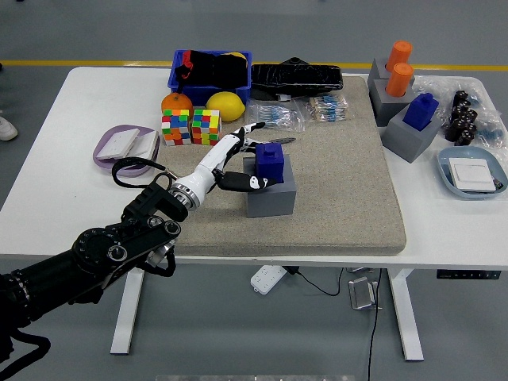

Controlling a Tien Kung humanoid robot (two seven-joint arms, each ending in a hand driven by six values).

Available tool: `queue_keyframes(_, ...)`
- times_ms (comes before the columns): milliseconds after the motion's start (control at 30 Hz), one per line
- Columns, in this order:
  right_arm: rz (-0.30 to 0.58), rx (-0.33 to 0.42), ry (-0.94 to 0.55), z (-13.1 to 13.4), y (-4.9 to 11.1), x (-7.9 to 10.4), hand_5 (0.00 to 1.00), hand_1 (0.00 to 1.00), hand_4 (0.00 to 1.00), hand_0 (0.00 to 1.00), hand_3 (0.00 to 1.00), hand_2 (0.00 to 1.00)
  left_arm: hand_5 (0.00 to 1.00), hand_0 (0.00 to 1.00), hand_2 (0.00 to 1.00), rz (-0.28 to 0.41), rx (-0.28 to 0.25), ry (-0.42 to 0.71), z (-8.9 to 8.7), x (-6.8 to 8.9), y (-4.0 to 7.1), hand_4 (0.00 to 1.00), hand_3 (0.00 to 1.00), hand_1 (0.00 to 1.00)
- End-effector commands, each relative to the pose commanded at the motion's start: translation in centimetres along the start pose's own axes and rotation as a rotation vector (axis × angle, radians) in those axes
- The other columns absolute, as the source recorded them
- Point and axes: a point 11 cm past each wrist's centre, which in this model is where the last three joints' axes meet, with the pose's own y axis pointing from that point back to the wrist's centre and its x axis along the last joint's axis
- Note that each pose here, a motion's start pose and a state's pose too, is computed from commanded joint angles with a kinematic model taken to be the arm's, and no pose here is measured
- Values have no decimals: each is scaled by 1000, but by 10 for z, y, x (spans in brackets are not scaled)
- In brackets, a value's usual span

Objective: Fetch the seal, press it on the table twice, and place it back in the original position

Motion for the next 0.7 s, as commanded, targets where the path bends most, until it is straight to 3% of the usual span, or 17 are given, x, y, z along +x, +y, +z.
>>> queue_keyframes(400, 1, -2, 0, 1, 0, 0, 517, 741, 831, 871, 733, 718, 2, 927, 610, 6, 2, -10, 0, -3, 0, 906, 931, 677)
queue_keyframes(433, 1, -2, 0, 1, 0, 0, 516, 740, 830, 871, 735, 718, 2, 907, 565, 7, 2, -11, 0, -3, -1, 835, 920, 628)
queue_keyframes(600, 1, -1, -2, 1, 0, 1, 516, 740, 830, 871, 735, 718, 2, 907, 565, 16, -3, -21, 1, -2, -1, 835, 920, 628)
queue_keyframes(633, 1, -1, -2, 1, 0, 1, 517, 740, 830, 871, 735, 717, 2, 894, 525, 19, -4, -23, 1, -2, -1, 766, 911, 609)
queue_keyframes(700, 2, 0, -2, 1, 0, 1, 517, 740, 830, 871, 735, 717, 2, 894, 525, 25, -6, -26, 1, -2, -1, 766, 911, 609)
